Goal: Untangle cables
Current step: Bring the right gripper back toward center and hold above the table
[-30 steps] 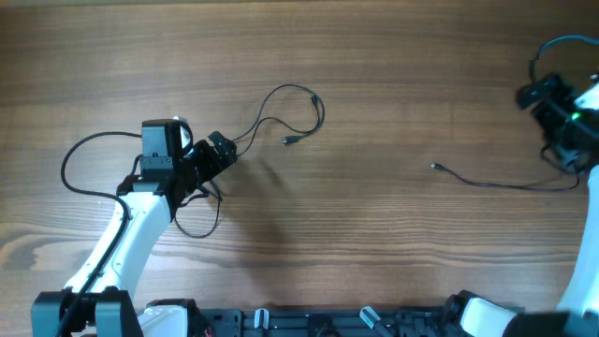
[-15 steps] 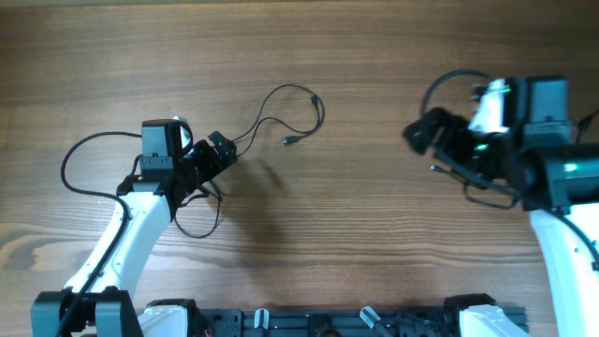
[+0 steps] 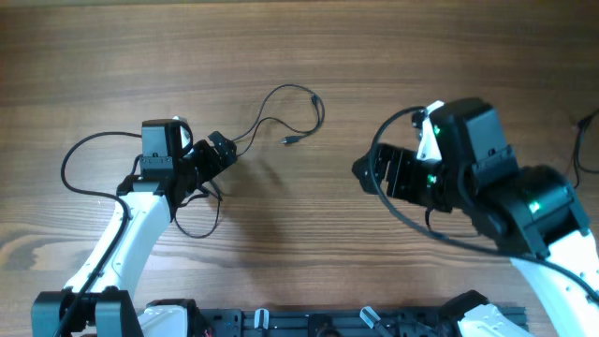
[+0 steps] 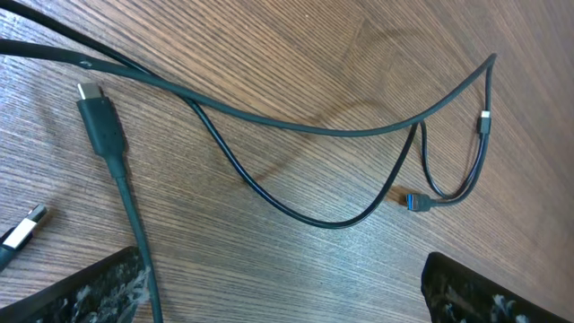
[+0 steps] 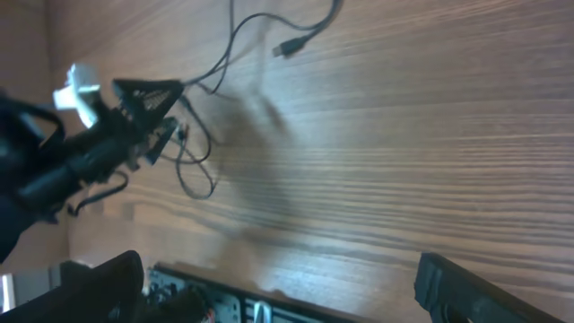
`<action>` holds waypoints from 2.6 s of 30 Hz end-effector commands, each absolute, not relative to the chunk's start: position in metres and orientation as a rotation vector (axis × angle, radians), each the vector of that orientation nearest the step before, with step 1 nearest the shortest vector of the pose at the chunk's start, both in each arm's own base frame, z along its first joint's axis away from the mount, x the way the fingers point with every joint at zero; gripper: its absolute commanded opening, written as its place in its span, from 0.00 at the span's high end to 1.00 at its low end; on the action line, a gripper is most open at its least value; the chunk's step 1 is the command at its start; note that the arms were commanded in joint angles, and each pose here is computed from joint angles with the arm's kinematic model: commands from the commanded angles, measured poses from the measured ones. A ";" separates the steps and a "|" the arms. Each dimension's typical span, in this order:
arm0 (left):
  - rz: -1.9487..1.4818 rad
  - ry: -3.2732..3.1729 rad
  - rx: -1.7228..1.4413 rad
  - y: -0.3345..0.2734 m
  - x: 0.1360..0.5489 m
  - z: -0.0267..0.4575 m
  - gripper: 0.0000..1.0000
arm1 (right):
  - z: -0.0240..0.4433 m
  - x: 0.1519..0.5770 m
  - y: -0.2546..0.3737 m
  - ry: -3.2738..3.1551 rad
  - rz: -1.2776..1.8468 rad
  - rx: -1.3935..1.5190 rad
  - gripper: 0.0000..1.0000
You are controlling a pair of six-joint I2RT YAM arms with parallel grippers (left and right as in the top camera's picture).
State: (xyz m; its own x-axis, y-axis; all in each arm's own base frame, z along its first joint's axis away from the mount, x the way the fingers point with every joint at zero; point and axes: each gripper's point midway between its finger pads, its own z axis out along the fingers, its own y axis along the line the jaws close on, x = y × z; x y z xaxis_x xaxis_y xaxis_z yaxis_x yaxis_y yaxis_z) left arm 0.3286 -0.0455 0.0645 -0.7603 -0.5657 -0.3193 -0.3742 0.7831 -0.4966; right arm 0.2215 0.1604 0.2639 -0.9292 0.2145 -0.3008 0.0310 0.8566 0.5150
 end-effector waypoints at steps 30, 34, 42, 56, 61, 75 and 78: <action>-0.558 2.520 -0.698 -0.046 0.328 0.063 0.00 | 0.259 0.200 0.177 2.693 0.678 0.085 0.00; -0.558 2.520 -0.698 -0.046 0.328 0.063 0.00 | 0.261 0.202 0.179 2.680 0.693 0.093 0.00; -0.558 2.520 -0.698 -0.046 0.328 0.063 0.00 | 0.261 0.202 0.179 2.680 0.696 0.092 0.00; -0.558 2.520 -0.698 -0.046 0.328 0.063 0.00 | 0.265 0.207 0.181 2.654 0.701 0.082 0.00; -0.558 2.520 -0.698 -0.046 0.328 0.063 0.00 | 0.265 0.207 0.181 2.652 0.702 0.080 0.00; -0.558 2.520 -0.698 -0.046 0.328 0.063 0.00 | 0.267 0.225 0.172 2.587 0.620 0.164 0.00; -0.558 2.520 -0.698 -0.046 0.328 0.063 0.00 | 0.264 0.237 0.167 2.561 0.567 0.256 0.00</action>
State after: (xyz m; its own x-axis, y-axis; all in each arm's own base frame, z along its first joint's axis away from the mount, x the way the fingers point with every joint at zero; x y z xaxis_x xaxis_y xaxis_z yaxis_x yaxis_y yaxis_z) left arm 0.3286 -0.0455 0.0645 -0.7603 -0.5657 -0.3193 -0.3742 0.7831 -0.4966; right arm 0.2228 0.1782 0.2681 -0.8944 0.1992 -0.4004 -0.0165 0.8800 0.4746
